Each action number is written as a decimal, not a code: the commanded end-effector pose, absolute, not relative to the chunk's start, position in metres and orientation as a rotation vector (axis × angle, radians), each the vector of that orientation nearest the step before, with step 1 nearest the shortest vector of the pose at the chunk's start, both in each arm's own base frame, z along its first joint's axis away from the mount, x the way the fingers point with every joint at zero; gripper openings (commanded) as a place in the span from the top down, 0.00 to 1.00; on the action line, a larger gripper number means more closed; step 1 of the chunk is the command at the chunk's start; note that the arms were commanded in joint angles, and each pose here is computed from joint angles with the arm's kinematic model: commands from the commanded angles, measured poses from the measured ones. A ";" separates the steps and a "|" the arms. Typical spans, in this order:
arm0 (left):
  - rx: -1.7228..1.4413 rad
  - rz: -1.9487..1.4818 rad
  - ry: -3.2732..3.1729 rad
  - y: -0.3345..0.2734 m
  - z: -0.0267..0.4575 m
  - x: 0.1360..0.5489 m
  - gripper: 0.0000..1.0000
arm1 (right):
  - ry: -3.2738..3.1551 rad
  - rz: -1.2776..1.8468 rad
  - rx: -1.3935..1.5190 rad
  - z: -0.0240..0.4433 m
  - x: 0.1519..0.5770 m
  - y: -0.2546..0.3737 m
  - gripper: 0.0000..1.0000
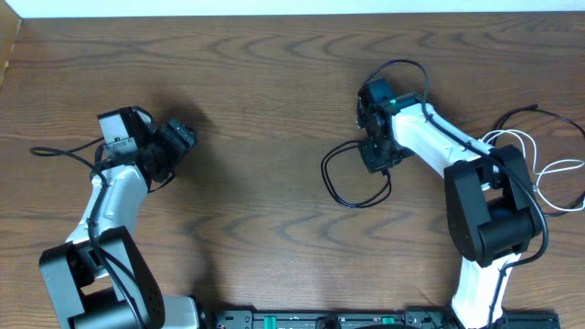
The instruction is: Untangle cables
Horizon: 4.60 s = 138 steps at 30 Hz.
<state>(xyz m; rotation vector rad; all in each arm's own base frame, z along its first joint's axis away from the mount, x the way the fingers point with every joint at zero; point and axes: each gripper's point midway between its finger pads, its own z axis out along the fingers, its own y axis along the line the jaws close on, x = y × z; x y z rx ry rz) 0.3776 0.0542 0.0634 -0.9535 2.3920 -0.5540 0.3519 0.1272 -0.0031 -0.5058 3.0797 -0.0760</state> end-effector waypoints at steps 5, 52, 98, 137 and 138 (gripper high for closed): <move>-0.938 -0.532 2.384 0.057 0.067 0.378 0.12 | 3.185 -0.090 -0.533 -0.011 0.340 0.128 0.99; -0.938 -0.532 2.385 0.057 0.067 0.378 0.12 | 2.822 -0.217 0.714 0.137 0.358 -0.117 0.99; -0.939 -0.532 2.386 0.057 0.067 0.377 0.12 | 2.412 -0.063 1.191 0.106 0.367 -0.216 0.99; -0.939 -0.532 2.386 0.057 0.067 0.377 0.12 | 2.538 -0.263 1.492 0.044 0.277 -0.222 0.99; -0.939 -0.532 2.385 0.057 0.067 0.377 0.12 | 2.538 -0.267 1.492 0.042 0.276 -0.222 0.99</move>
